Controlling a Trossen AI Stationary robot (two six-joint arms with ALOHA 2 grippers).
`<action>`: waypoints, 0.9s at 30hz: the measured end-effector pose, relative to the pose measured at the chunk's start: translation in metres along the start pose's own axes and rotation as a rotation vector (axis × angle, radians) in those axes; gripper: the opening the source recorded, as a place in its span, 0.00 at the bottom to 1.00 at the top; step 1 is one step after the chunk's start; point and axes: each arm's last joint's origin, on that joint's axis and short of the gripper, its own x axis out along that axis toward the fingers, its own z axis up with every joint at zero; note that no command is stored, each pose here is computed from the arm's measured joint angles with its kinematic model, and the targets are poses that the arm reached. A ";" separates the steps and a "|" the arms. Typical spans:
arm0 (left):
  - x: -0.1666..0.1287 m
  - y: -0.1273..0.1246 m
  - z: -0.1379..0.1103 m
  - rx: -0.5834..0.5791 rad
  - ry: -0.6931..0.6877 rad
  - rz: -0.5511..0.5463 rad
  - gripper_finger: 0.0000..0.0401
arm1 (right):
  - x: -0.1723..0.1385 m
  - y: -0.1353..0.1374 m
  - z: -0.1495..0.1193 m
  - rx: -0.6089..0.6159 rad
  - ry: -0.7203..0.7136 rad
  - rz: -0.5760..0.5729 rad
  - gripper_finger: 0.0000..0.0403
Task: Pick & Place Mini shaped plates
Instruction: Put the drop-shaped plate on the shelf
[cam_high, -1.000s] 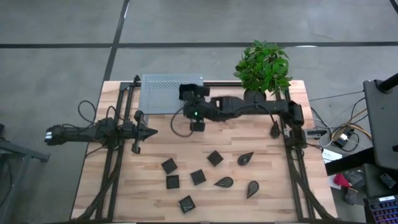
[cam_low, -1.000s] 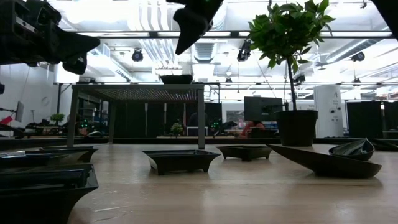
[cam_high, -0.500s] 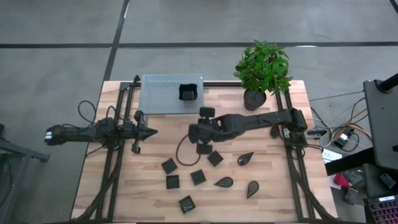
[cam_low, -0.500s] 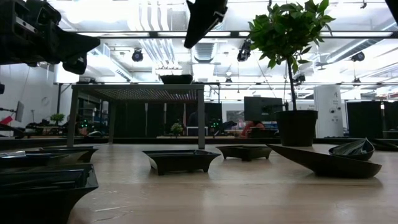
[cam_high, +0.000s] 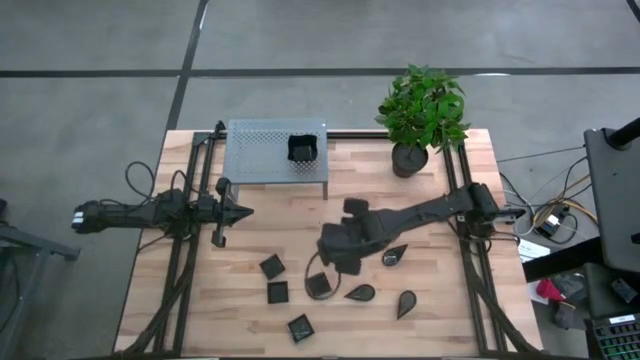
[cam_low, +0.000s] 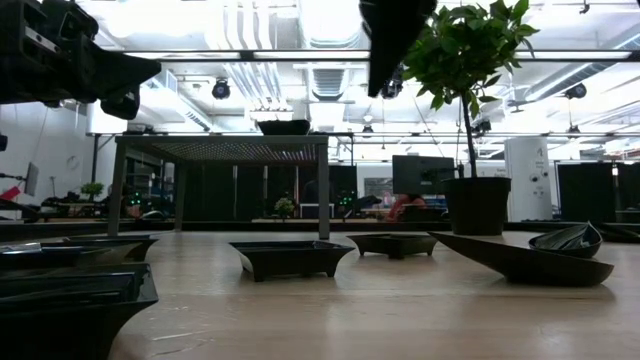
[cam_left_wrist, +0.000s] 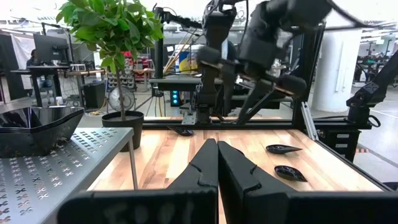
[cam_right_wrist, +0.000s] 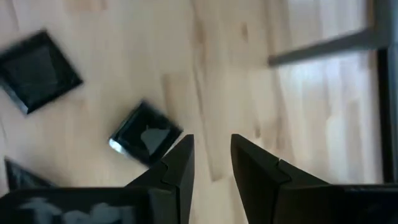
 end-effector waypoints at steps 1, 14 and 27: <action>0.000 0.000 0.000 0.000 0.000 0.000 0.00 | 0.002 0.003 -0.003 0.011 0.012 -0.001 0.24; 0.000 0.000 0.000 0.000 0.000 0.000 0.00 | 0.020 0.040 -0.051 0.273 0.189 -0.064 0.20; 0.000 0.000 0.000 0.000 0.000 0.000 0.00 | 0.027 0.055 -0.112 0.499 0.314 -0.147 0.20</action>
